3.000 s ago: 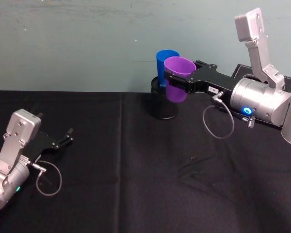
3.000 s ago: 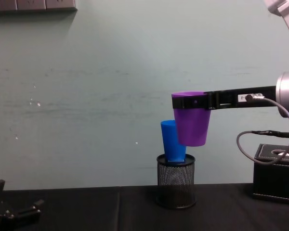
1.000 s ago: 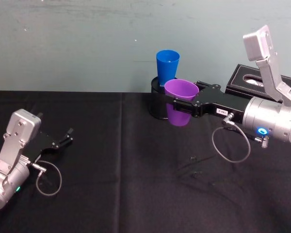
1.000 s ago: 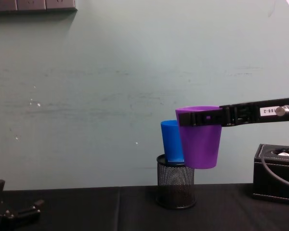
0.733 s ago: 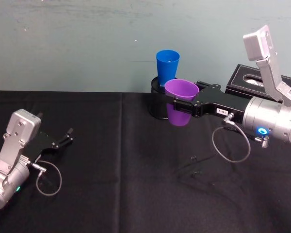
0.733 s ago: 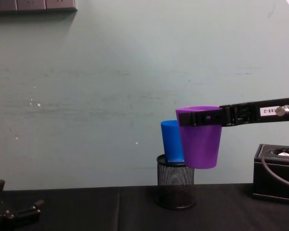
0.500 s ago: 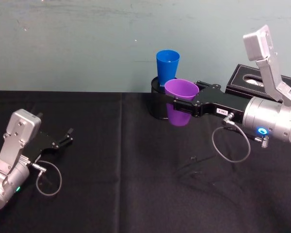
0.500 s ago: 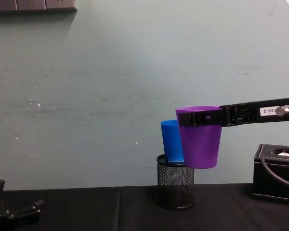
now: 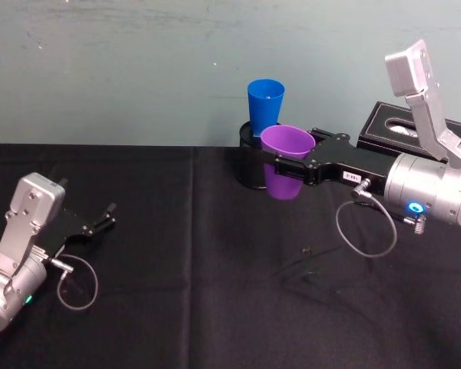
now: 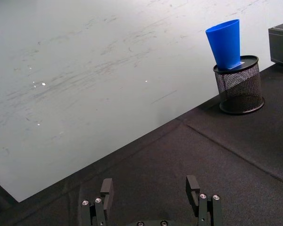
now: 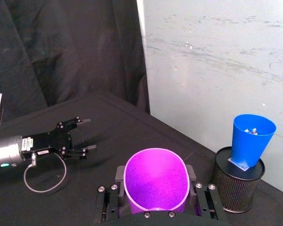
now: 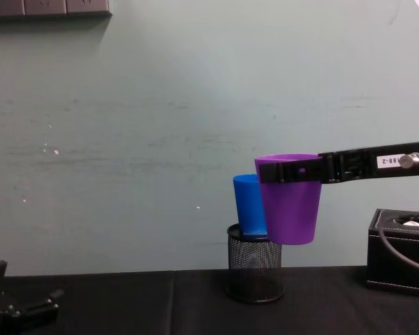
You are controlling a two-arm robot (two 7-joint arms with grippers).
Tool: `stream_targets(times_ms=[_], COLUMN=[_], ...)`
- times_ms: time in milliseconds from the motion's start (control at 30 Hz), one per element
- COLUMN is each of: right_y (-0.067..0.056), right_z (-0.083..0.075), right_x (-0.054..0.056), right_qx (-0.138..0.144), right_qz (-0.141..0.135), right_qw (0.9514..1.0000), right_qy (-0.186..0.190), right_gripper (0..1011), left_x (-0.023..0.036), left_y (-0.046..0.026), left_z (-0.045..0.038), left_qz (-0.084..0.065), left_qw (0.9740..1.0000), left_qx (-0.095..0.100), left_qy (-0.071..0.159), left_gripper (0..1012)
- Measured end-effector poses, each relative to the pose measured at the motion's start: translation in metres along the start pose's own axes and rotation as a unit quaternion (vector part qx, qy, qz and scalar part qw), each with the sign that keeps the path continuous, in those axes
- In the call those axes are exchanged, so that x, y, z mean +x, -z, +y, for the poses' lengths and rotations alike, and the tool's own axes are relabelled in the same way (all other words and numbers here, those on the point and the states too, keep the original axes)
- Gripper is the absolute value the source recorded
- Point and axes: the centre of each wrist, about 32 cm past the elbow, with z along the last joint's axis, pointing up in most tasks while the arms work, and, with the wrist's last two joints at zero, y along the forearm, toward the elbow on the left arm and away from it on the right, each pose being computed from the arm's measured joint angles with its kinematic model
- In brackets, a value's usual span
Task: Pick up one cup with a gripper and tap it against the other cup.
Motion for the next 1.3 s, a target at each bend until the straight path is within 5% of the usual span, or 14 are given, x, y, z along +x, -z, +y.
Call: stream_targets(times_ms=[1300], right_y=[0.0], right_z=[0.0], right_x=[0.0], right_qx=[0.0], right_qz=[0.0], right_qw=[1.0], right_qy=[0.0], right_gripper=[726], left_x=[0.0], left_y=[0.0], left_z=[0.0], left_qz=[0.0], left_qw=[1.0], left_qx=[0.0], left_qy=[0.0], left_gripper=[1011])
